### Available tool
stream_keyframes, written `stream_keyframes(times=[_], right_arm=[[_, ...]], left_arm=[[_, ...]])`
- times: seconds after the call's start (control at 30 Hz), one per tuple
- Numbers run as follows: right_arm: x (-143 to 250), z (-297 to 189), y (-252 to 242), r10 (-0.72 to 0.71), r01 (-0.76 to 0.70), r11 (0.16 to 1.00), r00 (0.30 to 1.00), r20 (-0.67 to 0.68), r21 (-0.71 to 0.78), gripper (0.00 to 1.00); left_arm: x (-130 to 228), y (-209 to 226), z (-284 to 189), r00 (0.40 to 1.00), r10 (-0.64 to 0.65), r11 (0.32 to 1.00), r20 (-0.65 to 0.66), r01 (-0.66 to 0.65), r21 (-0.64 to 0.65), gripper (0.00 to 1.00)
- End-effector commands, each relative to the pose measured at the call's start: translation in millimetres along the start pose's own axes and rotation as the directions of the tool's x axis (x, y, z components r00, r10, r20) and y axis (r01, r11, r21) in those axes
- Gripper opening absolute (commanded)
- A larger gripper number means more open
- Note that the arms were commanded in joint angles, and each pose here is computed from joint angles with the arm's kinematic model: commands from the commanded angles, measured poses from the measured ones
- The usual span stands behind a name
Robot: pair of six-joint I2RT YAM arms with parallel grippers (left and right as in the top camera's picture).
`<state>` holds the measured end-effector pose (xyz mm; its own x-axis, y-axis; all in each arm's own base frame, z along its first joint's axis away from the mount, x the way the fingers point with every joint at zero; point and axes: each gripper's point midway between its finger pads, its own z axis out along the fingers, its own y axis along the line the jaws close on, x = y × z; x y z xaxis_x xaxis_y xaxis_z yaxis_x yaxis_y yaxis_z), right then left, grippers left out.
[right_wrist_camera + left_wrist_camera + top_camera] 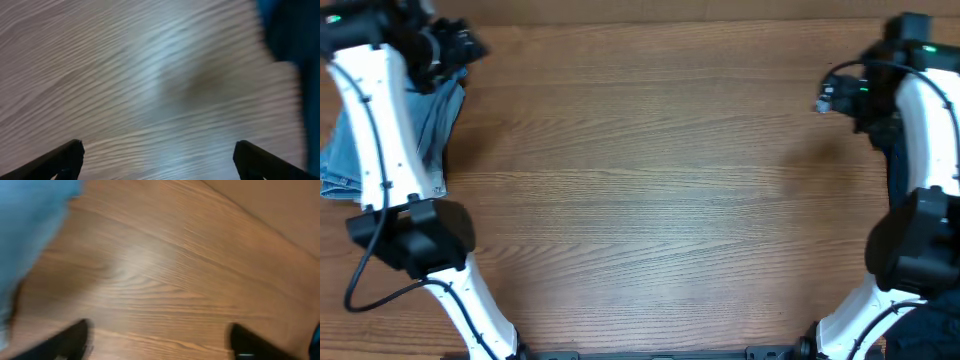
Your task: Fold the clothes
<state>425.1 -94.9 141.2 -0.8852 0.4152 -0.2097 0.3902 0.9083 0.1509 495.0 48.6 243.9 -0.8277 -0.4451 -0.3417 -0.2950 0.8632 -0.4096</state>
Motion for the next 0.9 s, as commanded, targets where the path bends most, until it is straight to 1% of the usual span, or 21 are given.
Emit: stream_keyframes(times=[0.0, 0.1, 0.27, 0.87], right_arm=[[-6, -2, -31, 0.072, -0.072, 0.997, 0.997, 0.011, 0.021, 1.0], [-9, -3, -44, 0.1, -0.101, 0.995, 0.995, 0.022, 0.026, 1.0], [-10, -4, -45, 0.103, -0.103, 0.994, 0.994, 0.026, 0.025, 1.0], [-10, -4, -45, 0.102, -0.103, 0.994, 0.994, 0.026, 0.025, 1.0]], left_arm=[[12, -40, 14, 0.994, 0.106, 0.994, -0.008, -0.106, 0.005, 1.0], [24, -62, 20, 0.988, 0.152, 0.988, -0.025, -0.152, 0.021, 1.0], [35, -81, 25, 0.981, 0.19, 0.981, -0.04, -0.189, 0.039, 1.0], [36, -82, 25, 0.981, 0.191, 0.981, -0.041, -0.189, 0.04, 1.0]])
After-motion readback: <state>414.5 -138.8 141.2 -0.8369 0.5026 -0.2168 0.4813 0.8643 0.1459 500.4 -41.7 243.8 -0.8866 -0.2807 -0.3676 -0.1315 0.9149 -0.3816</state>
